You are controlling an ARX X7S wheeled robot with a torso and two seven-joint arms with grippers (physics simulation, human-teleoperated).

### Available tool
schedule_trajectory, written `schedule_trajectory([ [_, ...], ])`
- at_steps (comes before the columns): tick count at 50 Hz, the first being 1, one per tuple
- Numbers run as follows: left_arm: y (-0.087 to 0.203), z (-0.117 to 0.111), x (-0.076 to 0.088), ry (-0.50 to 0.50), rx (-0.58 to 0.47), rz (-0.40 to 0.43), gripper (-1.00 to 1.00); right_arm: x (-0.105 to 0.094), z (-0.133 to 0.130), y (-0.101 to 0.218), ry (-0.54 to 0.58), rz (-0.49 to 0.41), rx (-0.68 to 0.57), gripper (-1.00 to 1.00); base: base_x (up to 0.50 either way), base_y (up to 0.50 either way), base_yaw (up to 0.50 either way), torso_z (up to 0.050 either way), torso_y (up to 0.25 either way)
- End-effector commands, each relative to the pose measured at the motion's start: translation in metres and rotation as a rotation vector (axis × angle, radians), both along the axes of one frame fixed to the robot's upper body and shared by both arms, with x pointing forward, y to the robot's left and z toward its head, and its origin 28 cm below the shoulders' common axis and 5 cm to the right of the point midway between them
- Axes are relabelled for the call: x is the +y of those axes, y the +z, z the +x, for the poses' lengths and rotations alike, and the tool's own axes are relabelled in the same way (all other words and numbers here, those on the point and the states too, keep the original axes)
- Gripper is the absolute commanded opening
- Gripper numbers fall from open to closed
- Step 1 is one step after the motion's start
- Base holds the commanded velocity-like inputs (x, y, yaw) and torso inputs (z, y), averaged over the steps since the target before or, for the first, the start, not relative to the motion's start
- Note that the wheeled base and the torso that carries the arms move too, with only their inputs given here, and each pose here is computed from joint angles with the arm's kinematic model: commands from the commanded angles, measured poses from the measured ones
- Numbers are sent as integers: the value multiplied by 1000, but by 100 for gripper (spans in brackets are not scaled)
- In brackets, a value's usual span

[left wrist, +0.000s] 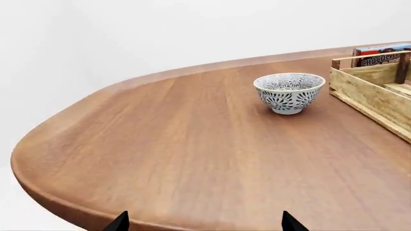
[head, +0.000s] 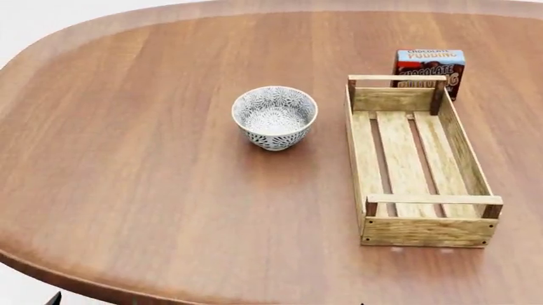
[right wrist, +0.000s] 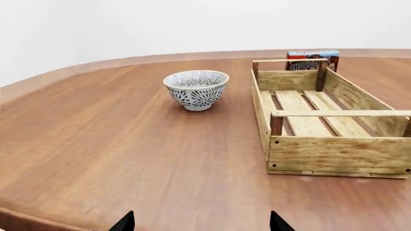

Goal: Pick up the bowl on the left and put it in the tray.

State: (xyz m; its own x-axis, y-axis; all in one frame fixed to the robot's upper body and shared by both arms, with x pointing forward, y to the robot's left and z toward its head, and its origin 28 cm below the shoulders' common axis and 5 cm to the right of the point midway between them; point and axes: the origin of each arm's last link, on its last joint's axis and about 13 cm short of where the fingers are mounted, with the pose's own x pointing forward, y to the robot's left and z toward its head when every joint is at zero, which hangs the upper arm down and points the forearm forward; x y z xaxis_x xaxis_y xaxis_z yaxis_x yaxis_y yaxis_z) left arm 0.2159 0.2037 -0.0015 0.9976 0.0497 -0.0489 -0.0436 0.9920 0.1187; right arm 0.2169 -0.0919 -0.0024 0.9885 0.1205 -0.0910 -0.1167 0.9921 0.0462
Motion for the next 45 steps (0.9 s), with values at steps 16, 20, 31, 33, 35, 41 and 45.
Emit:
schedule_trajectory([
  [16, 0, -3, -2, -34, -36, -44, 100, -1, -2, 3, -19, 18, -41, 100, 383, 0, 0, 0, 0],
  [20, 0, -2, -2, -34, -37, -45, 100, 0, -3, 5, -17, 18, -43, 100, 500, 0, 0, 0, 0],
  [31, 1, -2, -2, -38, -38, -42, 100, 0, -1, 4, -15, 19, -39, 100, 500, 0, 0, 0, 0],
  [33, 2, -2, -2, -38, -39, -42, 100, 0, -2, 5, -14, 18, -41, 100, 500, 0, 0, 0, 0],
  [35, 2, -2, -2, -38, -39, -43, 100, 0, -2, 6, -13, 19, -41, 100, 500, 0, 0, 0, 0],
  [41, 1, -2, -2, -38, -38, -43, 100, 0, -2, 4, -12, 18, -42, 100, 500, 0, 0, 0, 0],
  [45, 1, -2, -2, -36, -43, -38, 100, 0, -2, 4, -11, 20, -41, 100, 500, 0, 0, 0, 0],
])
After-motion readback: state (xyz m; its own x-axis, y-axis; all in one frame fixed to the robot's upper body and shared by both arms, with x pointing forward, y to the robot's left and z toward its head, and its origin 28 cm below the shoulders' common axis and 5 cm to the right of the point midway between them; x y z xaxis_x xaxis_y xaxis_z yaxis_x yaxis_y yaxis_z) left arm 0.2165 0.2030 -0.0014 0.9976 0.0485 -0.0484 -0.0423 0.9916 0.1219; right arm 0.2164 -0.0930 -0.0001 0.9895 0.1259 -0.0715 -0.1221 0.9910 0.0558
